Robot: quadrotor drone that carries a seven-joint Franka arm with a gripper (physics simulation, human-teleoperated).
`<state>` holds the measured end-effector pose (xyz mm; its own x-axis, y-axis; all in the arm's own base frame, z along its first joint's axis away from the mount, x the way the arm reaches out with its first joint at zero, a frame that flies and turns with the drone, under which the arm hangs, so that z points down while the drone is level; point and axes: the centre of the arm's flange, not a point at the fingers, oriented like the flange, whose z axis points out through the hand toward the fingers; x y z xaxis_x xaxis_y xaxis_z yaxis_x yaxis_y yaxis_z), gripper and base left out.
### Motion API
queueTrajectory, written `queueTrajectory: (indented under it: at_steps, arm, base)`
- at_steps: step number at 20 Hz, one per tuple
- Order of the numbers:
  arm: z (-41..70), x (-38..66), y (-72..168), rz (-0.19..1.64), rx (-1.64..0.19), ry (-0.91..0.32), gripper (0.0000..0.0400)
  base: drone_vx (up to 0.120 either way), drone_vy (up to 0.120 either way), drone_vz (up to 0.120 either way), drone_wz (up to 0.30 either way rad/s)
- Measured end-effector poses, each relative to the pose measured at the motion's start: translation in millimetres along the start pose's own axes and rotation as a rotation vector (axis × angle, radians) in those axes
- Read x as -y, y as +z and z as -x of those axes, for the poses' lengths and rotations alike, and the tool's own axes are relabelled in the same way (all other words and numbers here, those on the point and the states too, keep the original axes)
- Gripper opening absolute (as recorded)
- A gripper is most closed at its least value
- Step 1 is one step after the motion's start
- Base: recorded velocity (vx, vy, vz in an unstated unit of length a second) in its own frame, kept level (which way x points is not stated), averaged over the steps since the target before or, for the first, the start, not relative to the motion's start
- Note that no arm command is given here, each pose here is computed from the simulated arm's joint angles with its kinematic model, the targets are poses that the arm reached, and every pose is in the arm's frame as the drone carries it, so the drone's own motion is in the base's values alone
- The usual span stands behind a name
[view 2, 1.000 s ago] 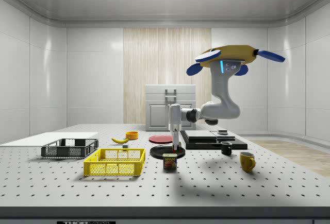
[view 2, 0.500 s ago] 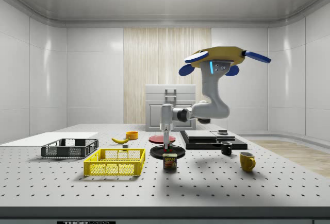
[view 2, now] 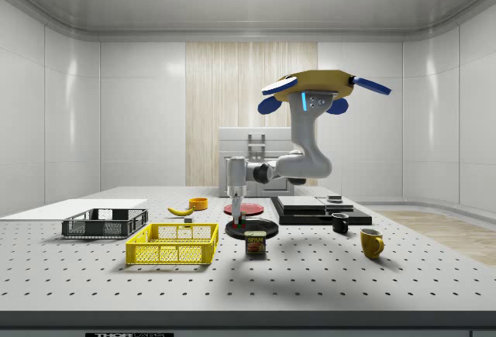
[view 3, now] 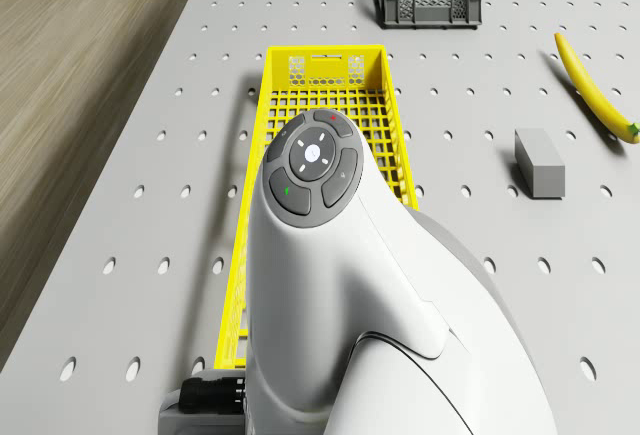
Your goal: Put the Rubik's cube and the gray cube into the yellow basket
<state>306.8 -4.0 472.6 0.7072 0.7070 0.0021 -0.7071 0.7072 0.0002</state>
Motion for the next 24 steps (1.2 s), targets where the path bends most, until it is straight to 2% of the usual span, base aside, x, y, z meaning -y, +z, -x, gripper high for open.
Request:
queueTrajectory:
  at_steps: [24]
  arm:
    - [0.0,0.0,0.0,0.0,0.0,0.0,0.0325]
  base:
    - [0.12,0.0,0.0,0.0]
